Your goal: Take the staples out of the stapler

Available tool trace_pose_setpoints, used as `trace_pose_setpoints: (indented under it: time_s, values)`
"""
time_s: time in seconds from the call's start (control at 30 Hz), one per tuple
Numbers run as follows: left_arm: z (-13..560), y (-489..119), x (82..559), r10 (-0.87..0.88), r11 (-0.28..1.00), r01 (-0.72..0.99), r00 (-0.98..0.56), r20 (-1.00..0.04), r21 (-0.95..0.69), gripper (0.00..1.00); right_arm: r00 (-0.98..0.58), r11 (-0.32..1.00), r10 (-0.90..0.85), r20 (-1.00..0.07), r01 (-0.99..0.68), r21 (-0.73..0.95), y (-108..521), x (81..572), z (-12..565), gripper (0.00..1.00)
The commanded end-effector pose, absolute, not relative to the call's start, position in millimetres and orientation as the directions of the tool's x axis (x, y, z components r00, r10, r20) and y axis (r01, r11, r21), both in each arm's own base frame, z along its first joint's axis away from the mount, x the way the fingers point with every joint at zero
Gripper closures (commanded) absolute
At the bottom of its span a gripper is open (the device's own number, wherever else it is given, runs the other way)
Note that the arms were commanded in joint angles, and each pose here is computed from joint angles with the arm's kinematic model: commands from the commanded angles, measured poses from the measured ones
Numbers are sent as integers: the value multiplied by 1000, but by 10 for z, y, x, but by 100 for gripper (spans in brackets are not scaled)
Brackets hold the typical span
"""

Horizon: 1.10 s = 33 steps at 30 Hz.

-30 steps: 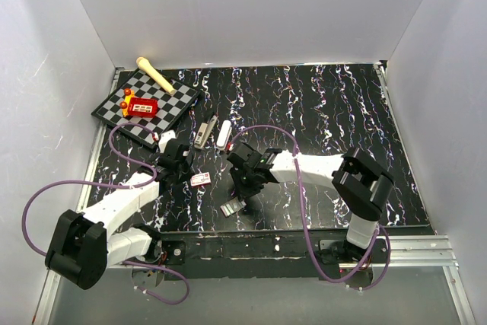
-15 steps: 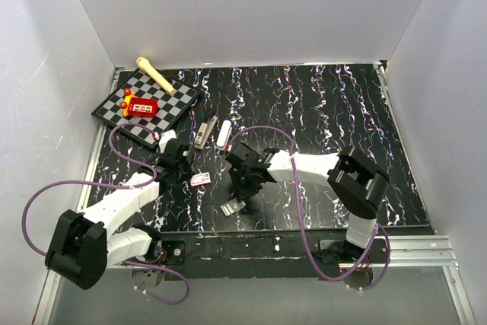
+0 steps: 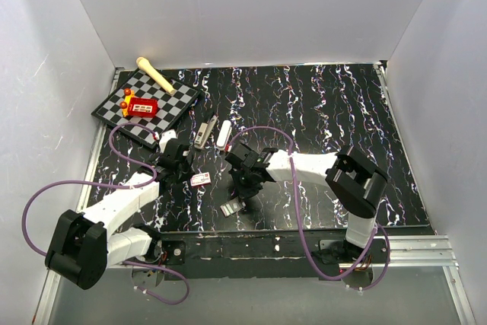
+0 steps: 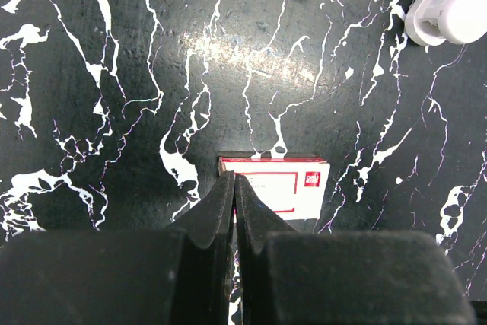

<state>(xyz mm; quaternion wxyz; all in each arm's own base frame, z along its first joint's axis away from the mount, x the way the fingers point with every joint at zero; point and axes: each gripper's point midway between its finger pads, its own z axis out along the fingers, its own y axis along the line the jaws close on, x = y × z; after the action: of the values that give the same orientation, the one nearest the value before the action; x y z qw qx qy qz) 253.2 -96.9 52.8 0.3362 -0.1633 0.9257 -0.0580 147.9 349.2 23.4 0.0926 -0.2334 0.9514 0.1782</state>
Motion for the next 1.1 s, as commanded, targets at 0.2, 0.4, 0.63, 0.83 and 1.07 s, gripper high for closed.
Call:
trace_pose_setpoints:
  time_s: [0.2,0.4,0.63,0.83,1.07]
  values:
    - [518,-960,2545,-342,940,-261,-716,-609,-221,100,-876,825,-407,-258,-474,309,3588,1532,306,99]
    - [486,-925,2510,-344,939,-275,-718,-605,-208,100,-893,855,-369,-257,-435,284,3534,1624,303,99]
    - [420,-892,2492,-347,937,-301,-731,-588,-180,100,-918,885,-281,-281,-361,293,3478,1950,382,99]
    - [322,-889,2493,-343,937,-322,-760,-551,-140,100,-920,891,-255,-296,-343,297,3558,2149,455,99]
    - [263,-870,2512,-346,934,-340,-776,-528,-112,100,-923,895,-242,-300,-332,299,3591,2267,455,99]
